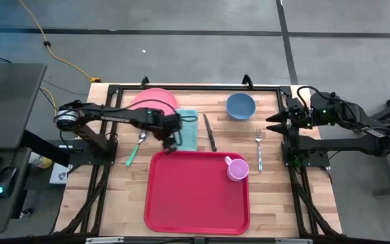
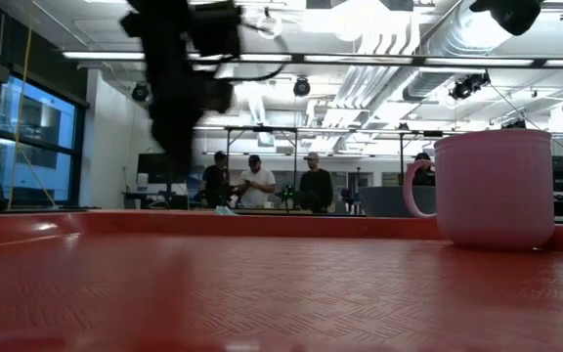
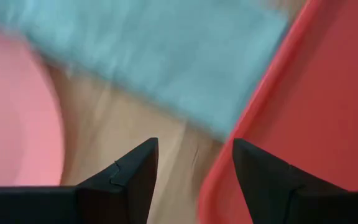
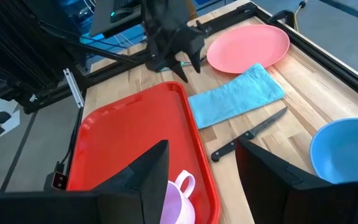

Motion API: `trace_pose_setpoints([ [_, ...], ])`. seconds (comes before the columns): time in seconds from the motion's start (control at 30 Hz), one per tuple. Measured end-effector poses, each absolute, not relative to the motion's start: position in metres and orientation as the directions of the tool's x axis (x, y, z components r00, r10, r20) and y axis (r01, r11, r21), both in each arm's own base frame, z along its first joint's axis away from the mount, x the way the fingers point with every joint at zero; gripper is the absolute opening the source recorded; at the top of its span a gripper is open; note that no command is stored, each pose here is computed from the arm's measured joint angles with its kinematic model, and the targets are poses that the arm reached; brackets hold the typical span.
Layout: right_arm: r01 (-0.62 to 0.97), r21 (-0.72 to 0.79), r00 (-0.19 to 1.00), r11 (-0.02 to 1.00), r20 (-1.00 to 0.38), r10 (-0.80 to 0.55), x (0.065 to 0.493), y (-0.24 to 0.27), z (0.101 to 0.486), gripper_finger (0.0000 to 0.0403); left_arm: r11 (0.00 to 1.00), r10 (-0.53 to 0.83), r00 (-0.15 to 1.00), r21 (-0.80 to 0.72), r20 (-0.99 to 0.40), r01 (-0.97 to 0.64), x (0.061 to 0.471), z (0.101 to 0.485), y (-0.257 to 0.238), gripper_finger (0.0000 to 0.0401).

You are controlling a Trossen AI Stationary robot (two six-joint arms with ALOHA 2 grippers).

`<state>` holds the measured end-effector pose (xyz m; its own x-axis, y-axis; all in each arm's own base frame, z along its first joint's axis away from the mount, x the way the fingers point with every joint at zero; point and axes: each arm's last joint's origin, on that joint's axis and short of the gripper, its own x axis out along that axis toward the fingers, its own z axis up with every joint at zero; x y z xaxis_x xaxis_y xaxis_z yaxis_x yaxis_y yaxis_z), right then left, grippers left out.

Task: Set up tray
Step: Put the pink plate on the red serving tray to the bottom left of the pink mug

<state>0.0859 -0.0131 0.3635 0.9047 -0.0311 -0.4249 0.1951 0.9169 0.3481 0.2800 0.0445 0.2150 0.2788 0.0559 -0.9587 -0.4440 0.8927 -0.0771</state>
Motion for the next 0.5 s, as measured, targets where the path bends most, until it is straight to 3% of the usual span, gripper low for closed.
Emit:
trace_pose_setpoints([
  [0.1,0.194,0.35,0.905,0.917,-0.425,-0.029,0.086,-0.013,0.363,0.0165,0.89,0.037,0.371,-0.138,-0.928,-0.434,0.271,0.216,0.052,0.0239],
  [0.3,0.189,0.352,0.904,0.917,-0.426,-0.022,0.086,-0.013,0.363,0.0165,0.856,0.041,0.4,-0.174,-0.916,-0.487,0.234,0.221,0.066,0.0239],
  [0.5,0.189,0.352,0.904,0.917,-0.428,-0.022,0.086,-0.013,0.363,0.0165,0.726,0.195,0.445,-0.176,-0.874,-0.664,0.195,0.229,0.079,0.0239],
])
